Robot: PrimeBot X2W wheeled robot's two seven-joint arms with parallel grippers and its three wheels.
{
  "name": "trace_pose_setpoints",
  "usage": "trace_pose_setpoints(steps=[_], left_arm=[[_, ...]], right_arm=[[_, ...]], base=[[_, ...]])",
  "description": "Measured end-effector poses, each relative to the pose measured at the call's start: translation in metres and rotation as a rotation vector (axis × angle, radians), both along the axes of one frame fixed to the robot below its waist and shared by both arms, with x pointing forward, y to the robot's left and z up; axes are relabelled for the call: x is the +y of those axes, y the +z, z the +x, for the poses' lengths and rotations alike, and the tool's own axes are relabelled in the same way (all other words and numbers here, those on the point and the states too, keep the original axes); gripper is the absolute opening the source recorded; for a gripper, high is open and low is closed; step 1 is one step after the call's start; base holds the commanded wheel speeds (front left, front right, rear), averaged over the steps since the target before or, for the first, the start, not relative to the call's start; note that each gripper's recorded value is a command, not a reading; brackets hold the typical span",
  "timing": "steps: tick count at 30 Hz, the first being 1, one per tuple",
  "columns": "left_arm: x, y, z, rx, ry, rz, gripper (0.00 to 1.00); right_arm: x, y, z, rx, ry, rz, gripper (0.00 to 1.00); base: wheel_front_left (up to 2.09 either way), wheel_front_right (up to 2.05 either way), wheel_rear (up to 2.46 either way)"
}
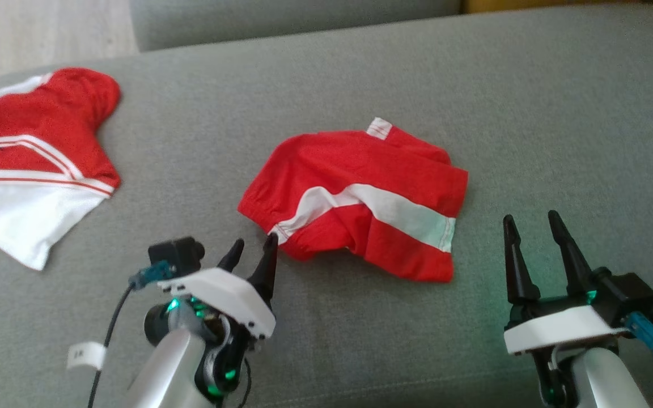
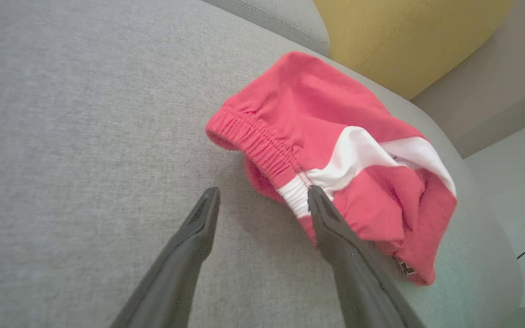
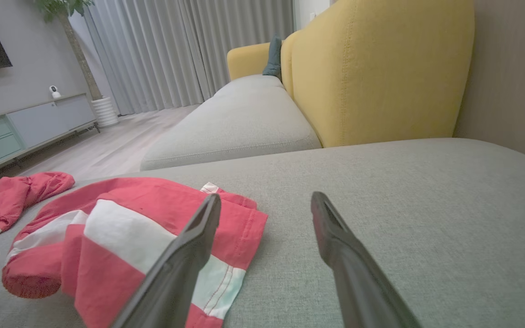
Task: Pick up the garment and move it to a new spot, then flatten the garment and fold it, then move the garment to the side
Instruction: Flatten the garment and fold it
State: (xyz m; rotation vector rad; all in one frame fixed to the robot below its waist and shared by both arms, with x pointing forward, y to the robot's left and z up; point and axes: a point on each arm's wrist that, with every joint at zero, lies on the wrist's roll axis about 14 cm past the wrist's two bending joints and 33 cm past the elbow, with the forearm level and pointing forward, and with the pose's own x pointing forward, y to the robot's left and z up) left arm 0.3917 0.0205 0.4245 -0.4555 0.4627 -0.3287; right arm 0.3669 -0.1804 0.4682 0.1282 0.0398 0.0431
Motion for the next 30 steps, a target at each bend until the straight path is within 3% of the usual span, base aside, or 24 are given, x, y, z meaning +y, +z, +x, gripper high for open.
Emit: trace_pose_setpoints(steps=[9, 11, 14, 16, 18, 19, 30], left_arm=[[-0.028, -0.009, 0.008, 0.051, -0.057, -0.066, 1.0], [-0.033, -0.01, 0.006, 0.055, -0.073, -0.065, 0.86], [-0.038, -0.009, 0.004, 0.057, -0.085, -0.078, 0.78], [-0.04, -0.006, 0.004, 0.048, -0.089, -0.084, 0.49], [-0.04, -0.002, 0.005, 0.034, -0.086, -0.089, 0.27], [-0.04, 0.001, 0.006, 0.022, -0.077, -0.092, 0.0], [-0.019, 0.022, 0.016, -0.072, 0.015, -0.112, 0.0]], right_arm=[[-0.011, -0.009, 0.005, 0.026, -0.032, -0.002, 1.0], [-0.012, -0.009, 0.005, 0.029, -0.035, -0.001, 1.0], [-0.013, -0.01, 0.004, 0.03, -0.04, -0.002, 1.0], [-0.013, -0.009, 0.004, 0.03, -0.041, -0.002, 1.0], [-0.014, -0.009, 0.004, 0.028, -0.041, -0.002, 1.0], [-0.014, -0.008, 0.004, 0.026, -0.041, -0.002, 1.0], [0.002, -0.036, 0.004, 0.116, 0.002, 0.027, 1.0]], base=[[0.0, 0.0, 0.0], [0.0, 0.0, 0.0], [0.0, 0.0, 0.0], [0.0, 0.0, 0.0], [0.0, 0.0, 0.0], [0.0, 0.0, 0.0], [0.0, 0.0, 0.0]])
